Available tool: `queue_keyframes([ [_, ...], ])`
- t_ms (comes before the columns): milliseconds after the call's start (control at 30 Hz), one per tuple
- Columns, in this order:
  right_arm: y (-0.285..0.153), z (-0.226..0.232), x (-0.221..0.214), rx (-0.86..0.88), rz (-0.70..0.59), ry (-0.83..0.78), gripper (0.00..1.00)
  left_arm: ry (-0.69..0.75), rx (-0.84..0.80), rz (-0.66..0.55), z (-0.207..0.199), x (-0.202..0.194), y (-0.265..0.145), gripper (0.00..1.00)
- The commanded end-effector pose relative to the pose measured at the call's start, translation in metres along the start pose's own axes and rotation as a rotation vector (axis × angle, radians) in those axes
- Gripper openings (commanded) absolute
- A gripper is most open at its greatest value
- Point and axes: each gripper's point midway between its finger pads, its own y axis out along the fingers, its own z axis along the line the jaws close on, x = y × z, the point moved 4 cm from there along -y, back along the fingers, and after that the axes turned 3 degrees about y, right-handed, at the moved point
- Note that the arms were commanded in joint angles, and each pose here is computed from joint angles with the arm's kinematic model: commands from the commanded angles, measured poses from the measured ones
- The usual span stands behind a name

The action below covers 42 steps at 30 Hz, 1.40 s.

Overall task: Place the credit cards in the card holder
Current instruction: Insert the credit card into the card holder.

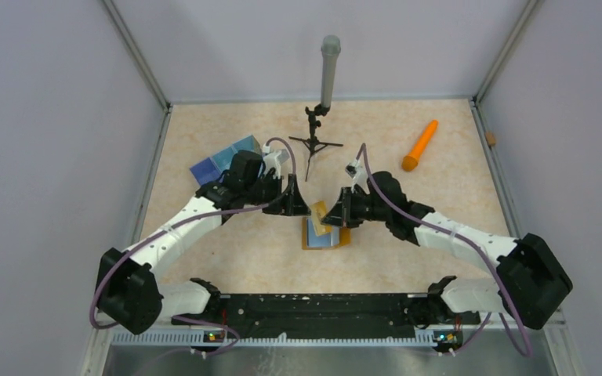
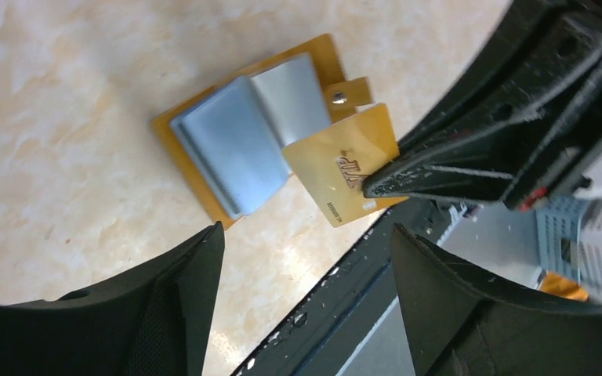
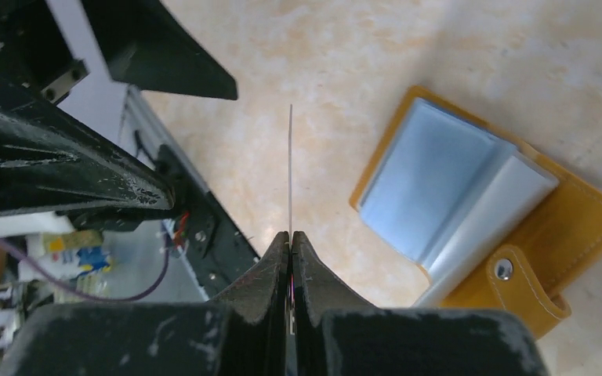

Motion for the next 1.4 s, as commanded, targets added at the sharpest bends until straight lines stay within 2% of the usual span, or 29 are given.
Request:
queue_keyframes([
  [0,0.020,-0.013,0.007,-0.210,-0.128,0.073,0.00,-0.131,0.147,-0.120,0.023,0.004,0.016,0.78],
  [167,0.031,-0.031,-0.003,-0.335,-0.134,0.115,0.00,-0.220,0.192,-0.145,0.037,-0.016,0.032,0.70],
  [300,0.033,-0.048,-0.012,-0.400,-0.120,0.125,0.00,-0.272,0.192,-0.100,0.045,-0.034,0.054,0.68],
  [600,0.027,-0.068,-0.035,-0.454,-0.087,0.176,0.00,-0.263,0.285,0.004,0.058,-0.057,0.093,0.65],
  [900,0.022,-0.083,-0.042,-0.506,-0.105,0.189,0.00,-0.241,0.398,0.078,0.076,-0.075,0.110,0.62],
  [1200,0.017,-0.093,-0.051,-0.476,-0.133,0.280,0.00,-0.218,0.530,0.145,0.095,-0.092,0.109,0.43],
  [1367,0.006,-0.103,-0.059,-0.466,-0.184,0.363,0.00,-0.207,0.553,0.169,0.097,-0.099,0.108,0.38],
])
